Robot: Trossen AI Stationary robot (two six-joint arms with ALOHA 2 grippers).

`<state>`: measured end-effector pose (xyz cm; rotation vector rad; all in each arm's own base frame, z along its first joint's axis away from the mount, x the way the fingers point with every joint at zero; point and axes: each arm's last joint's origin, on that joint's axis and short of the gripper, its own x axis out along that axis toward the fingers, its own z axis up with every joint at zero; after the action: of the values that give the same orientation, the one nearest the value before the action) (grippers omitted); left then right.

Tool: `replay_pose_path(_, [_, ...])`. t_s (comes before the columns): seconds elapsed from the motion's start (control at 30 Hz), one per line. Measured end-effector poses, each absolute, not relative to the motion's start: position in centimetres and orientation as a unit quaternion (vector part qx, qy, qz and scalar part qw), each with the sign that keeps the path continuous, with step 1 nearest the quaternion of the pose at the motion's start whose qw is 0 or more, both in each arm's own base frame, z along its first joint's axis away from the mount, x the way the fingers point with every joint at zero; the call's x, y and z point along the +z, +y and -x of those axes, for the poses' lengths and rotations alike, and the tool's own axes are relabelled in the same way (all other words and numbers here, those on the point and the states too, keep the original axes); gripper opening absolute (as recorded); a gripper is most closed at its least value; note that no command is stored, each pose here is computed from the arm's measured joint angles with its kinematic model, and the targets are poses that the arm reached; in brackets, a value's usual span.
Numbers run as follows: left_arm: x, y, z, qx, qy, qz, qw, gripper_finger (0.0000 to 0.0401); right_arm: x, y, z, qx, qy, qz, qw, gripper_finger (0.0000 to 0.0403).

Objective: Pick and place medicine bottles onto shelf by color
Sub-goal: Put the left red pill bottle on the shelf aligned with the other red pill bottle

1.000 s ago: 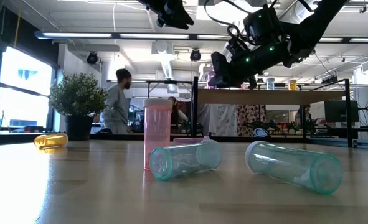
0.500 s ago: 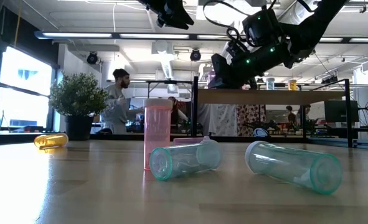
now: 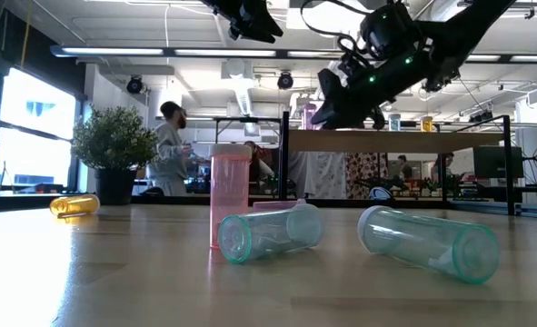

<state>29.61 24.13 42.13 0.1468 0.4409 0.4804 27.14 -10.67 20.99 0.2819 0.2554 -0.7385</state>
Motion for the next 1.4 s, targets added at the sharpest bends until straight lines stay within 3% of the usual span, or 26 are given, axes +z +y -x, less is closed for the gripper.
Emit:
replay_pose_path(0.43, [42.1, 22.9, -28.7, 0.221, 0.255, -0.054, 0.94, 0.0252, 26.0, -6.7, -23.8, -0.285, 0.087, -0.229, 0.927, 0.0165])
replay_pose_path(0.63, [42.2, 20.5, -28.5, 0.196, 0.292, -0.015, 0.936, 0.0252, 28.2, -5.7, -21.1, -0.272, 0.069, -0.22, 0.934, 0.0165])
replay_pose_path(1.07, [37.7, 12.7, -31.0, 0.096, 0.434, 0.085, 0.892, 0.0252, 30.3, -3.9, -16.2, -0.163, 0.091, -0.216, 0.958, 0.0165])
replay_pose_path(1.4, [34.6, 4.1, -33.5, 0.025, 0.474, 0.106, 0.874, 0.0252, 29.8, -3.5, -14.6, -0.16, 0.136, -0.202, 0.957, 0.0165])
